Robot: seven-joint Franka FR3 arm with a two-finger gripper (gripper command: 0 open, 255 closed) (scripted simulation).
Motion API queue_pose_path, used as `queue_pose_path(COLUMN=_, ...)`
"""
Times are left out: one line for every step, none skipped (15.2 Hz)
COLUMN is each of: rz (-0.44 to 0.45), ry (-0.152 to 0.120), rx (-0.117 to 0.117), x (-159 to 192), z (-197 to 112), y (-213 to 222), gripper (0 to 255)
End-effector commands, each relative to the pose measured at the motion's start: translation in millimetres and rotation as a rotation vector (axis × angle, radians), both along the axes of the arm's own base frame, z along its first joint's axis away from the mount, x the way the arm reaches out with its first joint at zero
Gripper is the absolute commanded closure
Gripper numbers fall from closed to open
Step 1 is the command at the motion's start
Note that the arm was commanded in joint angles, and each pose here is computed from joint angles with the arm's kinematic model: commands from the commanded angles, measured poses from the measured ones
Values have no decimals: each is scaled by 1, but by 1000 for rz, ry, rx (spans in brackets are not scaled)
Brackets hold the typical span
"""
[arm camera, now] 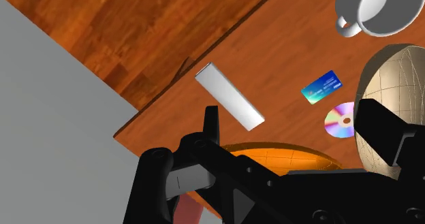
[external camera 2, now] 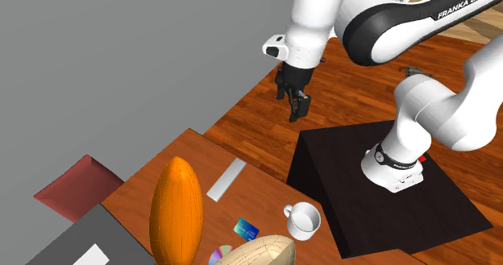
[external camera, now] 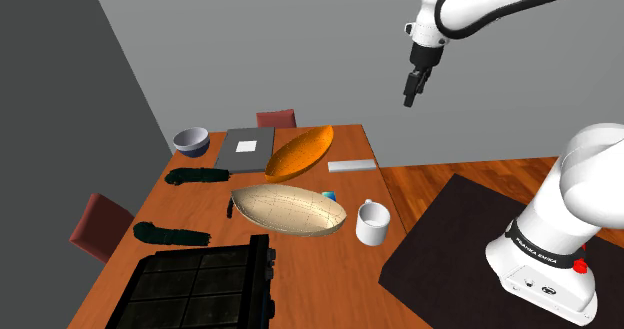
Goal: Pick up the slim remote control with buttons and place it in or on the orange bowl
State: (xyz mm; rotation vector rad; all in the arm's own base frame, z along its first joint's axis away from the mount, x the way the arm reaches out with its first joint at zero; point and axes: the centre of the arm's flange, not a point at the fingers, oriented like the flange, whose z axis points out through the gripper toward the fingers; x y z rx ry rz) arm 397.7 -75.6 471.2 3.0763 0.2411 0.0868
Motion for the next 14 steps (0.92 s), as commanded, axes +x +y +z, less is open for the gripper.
queue_pose_path(rz=33, ry=4, rx=3, x=15, z=-23, y=-7, gripper=0)
queue_pose_path(rz=49, ry=6, rx=4, x=22, z=-34, y=-10, gripper=0)
queue_pose_path(rz=65, ry=9, rx=6, x=29, z=-45, y=-12, gripper=0)
queue_pose_path(rz=81, ry=11, rx=8, x=37, z=-56, y=-14, gripper=0)
queue_pose_path(rz=97, ry=14, rx=9, x=44, z=-67, y=-16, gripper=0)
queue_pose_path(rz=113, ry=17, rx=11, x=51, z=-79, y=-18, gripper=0)
queue_pose_path(rz=129, ry=19, rx=13, x=58, z=-90, y=-20, gripper=0)
queue_pose_path(rz=145, ry=22, rx=14, x=65, z=-101, y=-21, gripper=0)
queue_pose_path(rz=161, ry=25, rx=16, x=73, z=-112, y=-23, gripper=0)
queue_pose_path(rz=177, ry=27, rx=18, x=80, z=-123, y=-24, gripper=0)
queue_pose_path(rz=193, ry=30, rx=19, x=87, z=-135, y=-25, gripper=0)
queue_pose_path(rz=209, ry=33, rx=21, x=94, z=-146, y=-26, gripper=0)
queue_pose_path(rz=225, ry=35, rx=23, x=101, z=-157, y=-27, gripper=0)
queue_pose_path(rz=241, ry=38, rx=25, x=108, z=-168, y=-28, gripper=0)
